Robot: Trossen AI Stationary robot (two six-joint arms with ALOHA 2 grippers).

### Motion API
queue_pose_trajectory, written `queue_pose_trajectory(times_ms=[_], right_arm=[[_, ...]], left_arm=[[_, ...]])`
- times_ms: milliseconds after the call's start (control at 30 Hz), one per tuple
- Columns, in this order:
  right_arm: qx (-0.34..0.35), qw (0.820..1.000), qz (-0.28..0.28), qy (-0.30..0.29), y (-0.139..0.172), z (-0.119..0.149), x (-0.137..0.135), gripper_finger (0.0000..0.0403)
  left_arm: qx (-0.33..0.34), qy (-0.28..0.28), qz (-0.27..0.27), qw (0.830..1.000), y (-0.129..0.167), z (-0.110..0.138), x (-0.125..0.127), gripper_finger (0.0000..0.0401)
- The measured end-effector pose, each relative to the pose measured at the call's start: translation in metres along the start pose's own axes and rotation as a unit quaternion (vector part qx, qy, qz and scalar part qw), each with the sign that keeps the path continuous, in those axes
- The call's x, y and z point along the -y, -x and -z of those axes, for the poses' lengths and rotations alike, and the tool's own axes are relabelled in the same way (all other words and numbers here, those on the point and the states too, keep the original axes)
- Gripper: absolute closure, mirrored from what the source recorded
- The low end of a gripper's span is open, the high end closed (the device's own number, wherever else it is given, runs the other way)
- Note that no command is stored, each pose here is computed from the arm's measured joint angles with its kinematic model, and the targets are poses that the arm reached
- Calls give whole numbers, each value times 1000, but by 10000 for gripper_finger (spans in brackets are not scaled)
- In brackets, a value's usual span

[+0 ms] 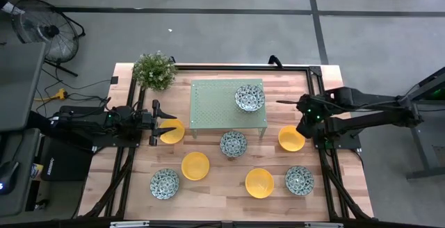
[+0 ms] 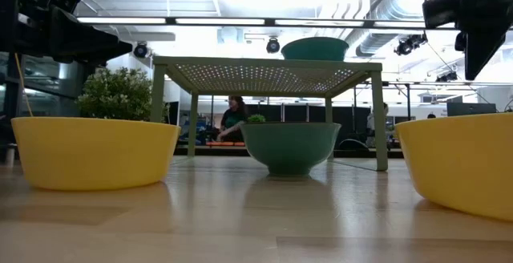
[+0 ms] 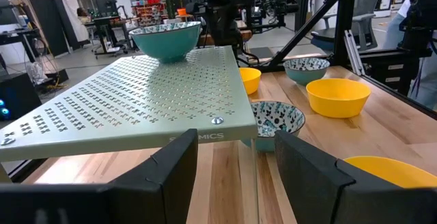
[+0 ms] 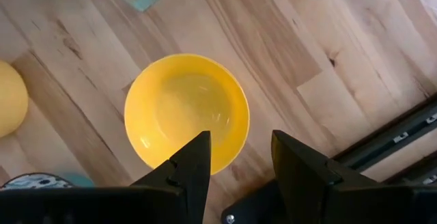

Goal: Pick & Place Mini bowls
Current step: Stack the bottom right green patterned bowl on top of the green patterned bowl on the shelf

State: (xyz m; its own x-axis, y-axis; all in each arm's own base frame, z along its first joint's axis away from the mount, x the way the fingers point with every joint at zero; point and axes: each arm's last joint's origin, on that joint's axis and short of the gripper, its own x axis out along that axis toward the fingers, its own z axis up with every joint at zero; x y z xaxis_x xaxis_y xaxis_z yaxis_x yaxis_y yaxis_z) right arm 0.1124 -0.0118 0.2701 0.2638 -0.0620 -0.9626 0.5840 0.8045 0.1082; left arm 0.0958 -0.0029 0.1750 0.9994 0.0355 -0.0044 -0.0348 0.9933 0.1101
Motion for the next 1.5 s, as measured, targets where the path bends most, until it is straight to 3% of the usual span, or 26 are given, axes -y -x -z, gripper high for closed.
queue_pose_trajectory(times_ms=[467,1500], right_arm=[[22,999,-28,27,1,4,-16,261],[16,998,-46,49,3,41,-54,261]], left_arm=[[0,0,0,1000,0,0,0,210],[0,0,0,1000,0,0,0,210]])
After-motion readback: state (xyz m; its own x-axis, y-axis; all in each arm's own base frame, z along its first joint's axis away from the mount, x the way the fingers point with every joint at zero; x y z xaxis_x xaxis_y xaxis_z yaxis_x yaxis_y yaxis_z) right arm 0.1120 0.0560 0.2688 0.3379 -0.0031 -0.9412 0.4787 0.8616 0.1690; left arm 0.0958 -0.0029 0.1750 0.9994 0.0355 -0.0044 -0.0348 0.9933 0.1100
